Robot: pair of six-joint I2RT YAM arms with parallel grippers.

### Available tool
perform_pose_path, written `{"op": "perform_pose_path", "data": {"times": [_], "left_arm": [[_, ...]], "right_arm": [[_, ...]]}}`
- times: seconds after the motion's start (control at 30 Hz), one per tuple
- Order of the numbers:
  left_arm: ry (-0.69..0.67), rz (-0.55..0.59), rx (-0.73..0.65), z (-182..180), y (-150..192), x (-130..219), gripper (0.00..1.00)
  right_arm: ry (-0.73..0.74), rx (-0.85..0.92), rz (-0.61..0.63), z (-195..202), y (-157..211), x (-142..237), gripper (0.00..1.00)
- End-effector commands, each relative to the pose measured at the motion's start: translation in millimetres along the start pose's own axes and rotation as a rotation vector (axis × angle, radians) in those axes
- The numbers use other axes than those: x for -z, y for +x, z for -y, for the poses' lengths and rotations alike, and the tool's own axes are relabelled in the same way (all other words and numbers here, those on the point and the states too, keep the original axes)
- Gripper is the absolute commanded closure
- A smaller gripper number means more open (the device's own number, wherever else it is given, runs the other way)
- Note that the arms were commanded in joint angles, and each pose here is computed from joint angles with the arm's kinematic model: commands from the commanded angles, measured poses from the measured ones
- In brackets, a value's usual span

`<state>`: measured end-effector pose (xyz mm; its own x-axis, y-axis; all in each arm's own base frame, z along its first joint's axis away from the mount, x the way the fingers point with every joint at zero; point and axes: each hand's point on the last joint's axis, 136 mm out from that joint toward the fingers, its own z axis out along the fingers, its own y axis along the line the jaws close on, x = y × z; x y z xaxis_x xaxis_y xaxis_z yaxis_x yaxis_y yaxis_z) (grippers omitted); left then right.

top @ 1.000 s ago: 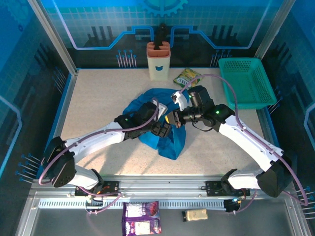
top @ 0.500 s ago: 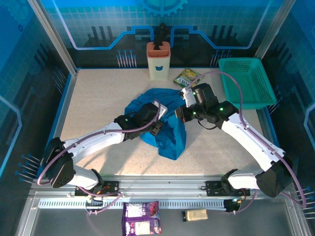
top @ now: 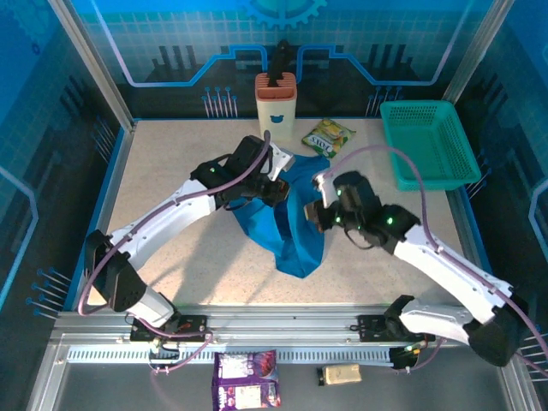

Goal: Fold the inside-out t-shirt

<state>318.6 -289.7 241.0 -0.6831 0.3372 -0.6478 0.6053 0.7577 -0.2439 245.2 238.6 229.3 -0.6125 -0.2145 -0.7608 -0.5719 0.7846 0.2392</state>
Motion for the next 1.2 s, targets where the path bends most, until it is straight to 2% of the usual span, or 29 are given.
{"op": "perform_pose_path", "data": {"times": [0.0, 0.1, 0.23, 0.47, 0.7, 0.93, 1.07, 1.17], "left_arm": [[0.043, -0.076, -0.002, 6.1, 8.5, 10.2, 1.00], [0.055, -0.077, -0.019, 9.4, 7.4, 18.1, 1.00], [0.058, -0.075, -0.034, 11.3, 9.8, 29.0, 1.00], [0.036, -0.093, -0.043, 7.9, 22.7, 38.7, 1.00], [0.046, -0.084, -0.043, 11.3, 25.9, 49.7, 1.00], [-0.002, -0.126, -0.041, 1.4, 38.3, 47.6, 1.00], [0.022, -0.122, -0.012, 4.8, 37.9, 42.4, 1.00], [0.107, -0.108, 0.042, 17.5, 35.3, 32.5, 1.00]], "right_arm": [[-0.024, 0.041, 0.101, -23.2, 2.1, -13.0, 1.00], [-0.043, 0.098, 0.060, -46.8, 29.9, -35.3, 1.00], [-0.019, 0.126, 0.034, -55.7, 56.1, -69.2, 1.00], [0.146, 0.087, 0.079, -24.3, 66.2, -111.4, 1.00], [0.201, -0.001, 0.154, 13.8, 55.7, -143.2, 1.00], [0.243, -0.132, 0.148, 86.8, 55.5, -139.5, 1.00], [0.371, -0.221, 0.128, 146.2, 59.6, -115.9, 1.00], [0.524, -0.316, 0.094, 196.2, 70.5, -85.4, 1.00]]}}
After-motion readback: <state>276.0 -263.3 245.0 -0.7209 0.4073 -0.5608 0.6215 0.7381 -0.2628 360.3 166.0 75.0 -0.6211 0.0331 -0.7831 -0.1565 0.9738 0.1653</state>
